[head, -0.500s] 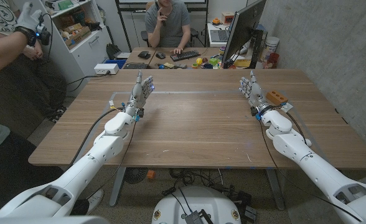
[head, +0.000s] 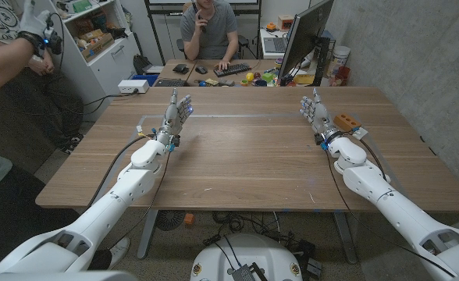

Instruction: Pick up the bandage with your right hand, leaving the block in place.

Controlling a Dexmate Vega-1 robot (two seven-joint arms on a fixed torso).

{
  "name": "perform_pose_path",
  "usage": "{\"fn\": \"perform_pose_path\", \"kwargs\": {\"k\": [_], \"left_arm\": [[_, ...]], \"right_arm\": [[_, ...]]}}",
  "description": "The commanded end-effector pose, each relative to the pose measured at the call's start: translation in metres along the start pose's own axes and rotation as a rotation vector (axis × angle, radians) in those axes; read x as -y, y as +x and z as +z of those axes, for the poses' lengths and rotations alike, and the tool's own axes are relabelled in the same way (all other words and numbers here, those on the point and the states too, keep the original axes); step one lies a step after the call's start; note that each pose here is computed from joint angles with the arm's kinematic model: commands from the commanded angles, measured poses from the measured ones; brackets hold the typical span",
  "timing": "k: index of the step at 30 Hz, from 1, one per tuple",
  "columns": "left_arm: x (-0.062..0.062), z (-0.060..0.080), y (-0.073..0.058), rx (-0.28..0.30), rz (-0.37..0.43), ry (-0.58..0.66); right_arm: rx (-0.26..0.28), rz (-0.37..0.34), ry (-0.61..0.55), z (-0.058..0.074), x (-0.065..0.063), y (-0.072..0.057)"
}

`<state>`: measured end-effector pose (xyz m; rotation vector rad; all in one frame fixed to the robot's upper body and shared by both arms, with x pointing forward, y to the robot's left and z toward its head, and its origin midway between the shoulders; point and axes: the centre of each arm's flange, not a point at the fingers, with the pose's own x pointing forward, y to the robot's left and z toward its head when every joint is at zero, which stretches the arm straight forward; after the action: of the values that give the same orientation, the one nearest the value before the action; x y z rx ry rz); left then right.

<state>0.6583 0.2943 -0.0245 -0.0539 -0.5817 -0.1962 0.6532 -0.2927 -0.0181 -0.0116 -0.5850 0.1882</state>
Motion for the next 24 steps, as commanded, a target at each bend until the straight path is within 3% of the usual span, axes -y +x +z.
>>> {"fn": "perform_pose_path", "kwargs": {"k": [1,9,10,14,15,17,24], "left_arm": [[0.0,0.0,0.001,-0.002,-0.006,-0.004],[0.001,0.0,0.002,-0.003,-0.017,-0.002],[0.002,0.0,0.003,-0.004,-0.024,-0.002],[0.004,-0.001,0.005,-0.007,-0.036,-0.002],[0.004,-0.001,0.005,-0.006,-0.036,-0.002],[0.005,-0.001,0.006,-0.007,-0.041,-0.005],[0.007,-0.001,0.008,-0.006,-0.059,-0.012]], "right_arm": [[-0.022,0.025,-0.109,0.015,0.003,-0.004],[-0.054,0.038,-0.263,0.037,0.012,-0.02],[-0.06,0.045,-0.324,0.048,0.015,-0.024],[-0.076,0.057,-0.441,0.069,0.018,-0.033],[-0.077,0.056,-0.442,0.069,0.018,-0.033],[-0.1,0.056,-0.543,0.085,0.019,-0.04],[-0.133,0.042,-0.71,0.111,0.015,-0.057]]}}
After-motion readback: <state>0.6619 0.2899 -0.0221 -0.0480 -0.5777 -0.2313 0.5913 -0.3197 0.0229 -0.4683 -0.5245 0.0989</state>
